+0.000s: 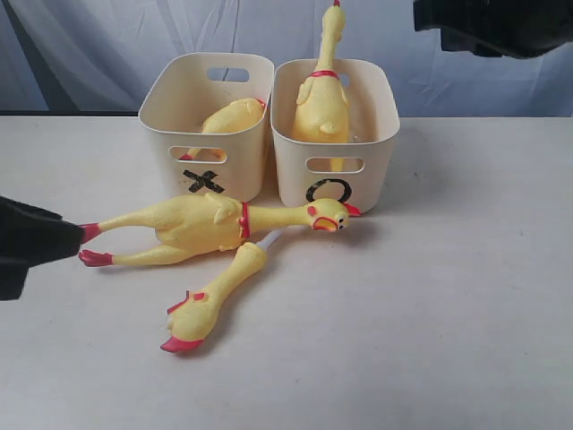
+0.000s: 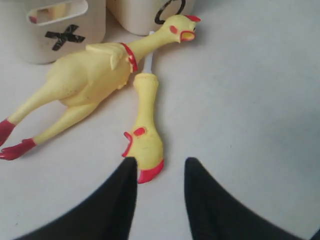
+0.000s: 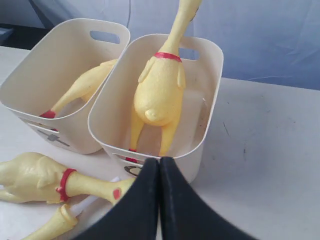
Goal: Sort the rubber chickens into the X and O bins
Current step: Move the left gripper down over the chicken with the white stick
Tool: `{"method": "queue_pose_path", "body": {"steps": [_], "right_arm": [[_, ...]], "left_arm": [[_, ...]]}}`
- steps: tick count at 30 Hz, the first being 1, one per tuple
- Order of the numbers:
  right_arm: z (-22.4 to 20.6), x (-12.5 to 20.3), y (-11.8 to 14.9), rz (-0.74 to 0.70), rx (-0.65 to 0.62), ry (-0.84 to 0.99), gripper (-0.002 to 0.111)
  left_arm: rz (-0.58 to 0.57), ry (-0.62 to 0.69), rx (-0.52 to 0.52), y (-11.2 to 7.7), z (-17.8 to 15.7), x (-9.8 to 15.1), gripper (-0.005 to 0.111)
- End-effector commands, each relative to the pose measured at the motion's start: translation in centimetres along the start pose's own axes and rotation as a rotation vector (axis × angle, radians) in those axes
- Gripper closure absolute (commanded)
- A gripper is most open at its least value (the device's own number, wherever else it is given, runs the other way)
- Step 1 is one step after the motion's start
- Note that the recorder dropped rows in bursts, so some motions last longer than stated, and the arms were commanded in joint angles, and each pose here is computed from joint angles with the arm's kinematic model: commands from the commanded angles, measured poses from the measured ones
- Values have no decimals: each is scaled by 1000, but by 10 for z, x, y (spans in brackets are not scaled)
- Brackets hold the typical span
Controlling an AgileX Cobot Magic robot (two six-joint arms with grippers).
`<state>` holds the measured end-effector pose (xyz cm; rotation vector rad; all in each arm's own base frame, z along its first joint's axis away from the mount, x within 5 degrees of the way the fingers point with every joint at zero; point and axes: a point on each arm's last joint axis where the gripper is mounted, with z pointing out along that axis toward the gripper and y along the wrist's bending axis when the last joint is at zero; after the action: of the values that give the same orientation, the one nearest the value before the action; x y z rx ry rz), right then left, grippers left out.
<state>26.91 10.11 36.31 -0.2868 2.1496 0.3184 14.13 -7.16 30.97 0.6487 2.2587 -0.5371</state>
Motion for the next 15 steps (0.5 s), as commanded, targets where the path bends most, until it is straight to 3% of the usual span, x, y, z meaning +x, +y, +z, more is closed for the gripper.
{"method": "queue_pose_path", "body": {"steps": [1, 5, 10, 15], "right_arm": [[-21, 14, 0, 26, -21, -85, 109], [-39, 33, -1, 23, -24, -132, 109], [-66, 40, 0, 118, -63, -301, 109], [-81, 44, 1, 137, -78, -344, 109]], "left_arm": [[-95, 41, 73, 4, 21, -4, 54], [-173, 75, 136, 4, 32, -5, 49], [-273, 150, 187, 0, 34, -1, 49], [-209, 182, 123, 6, 35, 3, 49]]}}
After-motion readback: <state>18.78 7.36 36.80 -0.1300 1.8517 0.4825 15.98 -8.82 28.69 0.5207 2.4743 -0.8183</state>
